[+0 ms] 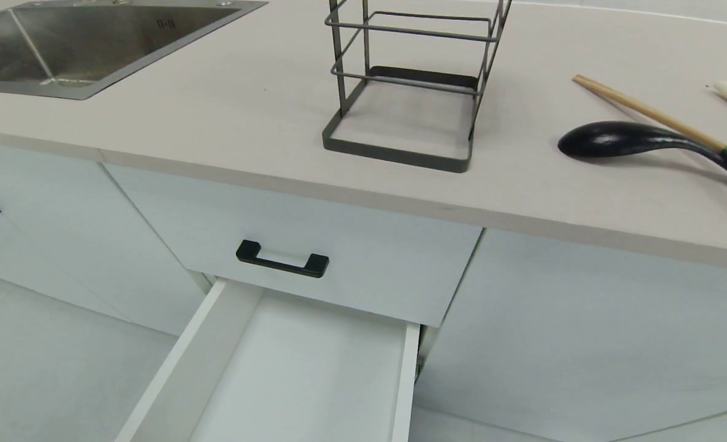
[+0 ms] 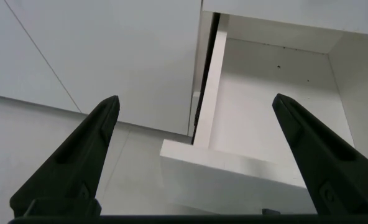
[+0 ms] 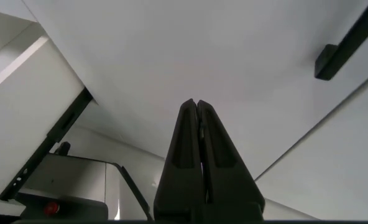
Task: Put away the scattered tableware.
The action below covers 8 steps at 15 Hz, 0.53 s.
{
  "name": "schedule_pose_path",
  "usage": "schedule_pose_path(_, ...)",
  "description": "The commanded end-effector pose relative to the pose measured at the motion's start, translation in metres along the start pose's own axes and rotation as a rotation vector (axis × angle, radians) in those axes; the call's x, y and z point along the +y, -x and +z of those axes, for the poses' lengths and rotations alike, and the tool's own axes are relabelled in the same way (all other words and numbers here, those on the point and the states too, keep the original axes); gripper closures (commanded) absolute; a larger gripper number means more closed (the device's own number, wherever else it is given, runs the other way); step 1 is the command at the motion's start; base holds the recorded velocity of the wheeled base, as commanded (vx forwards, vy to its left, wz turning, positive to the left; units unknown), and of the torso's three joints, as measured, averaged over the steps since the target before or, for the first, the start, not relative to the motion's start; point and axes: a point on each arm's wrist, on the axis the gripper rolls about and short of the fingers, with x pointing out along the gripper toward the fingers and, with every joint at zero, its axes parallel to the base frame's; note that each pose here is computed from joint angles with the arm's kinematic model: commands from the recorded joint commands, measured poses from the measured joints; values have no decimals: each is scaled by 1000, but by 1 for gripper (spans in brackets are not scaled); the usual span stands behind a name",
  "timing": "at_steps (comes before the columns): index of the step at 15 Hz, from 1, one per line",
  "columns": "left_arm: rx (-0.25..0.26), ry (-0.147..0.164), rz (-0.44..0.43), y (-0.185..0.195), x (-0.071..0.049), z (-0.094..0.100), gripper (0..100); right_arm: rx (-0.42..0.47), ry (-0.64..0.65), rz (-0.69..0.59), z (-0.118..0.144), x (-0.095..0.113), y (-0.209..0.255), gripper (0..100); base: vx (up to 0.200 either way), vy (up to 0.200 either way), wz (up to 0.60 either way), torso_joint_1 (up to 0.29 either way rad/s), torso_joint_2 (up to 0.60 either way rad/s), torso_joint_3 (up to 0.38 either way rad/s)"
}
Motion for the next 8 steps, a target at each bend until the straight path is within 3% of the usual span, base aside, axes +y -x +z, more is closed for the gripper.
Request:
schedule_pose_path(1, 0, 1, 0, 0, 0, 0, 0, 0, 0, 1, 0, 0, 0, 100, 0, 0, 0, 256, -447, -246)
schedule_pose_path(4, 0, 1, 0, 0, 0, 0, 0, 0, 0, 3, 0, 0, 0, 100, 0, 0, 0, 203, -681, -203)
schedule_pose_path(8, 0, 1, 0, 0, 0, 0, 0, 0, 0, 3, 0, 0, 0, 100, 0, 0, 0, 226, -487, -204)
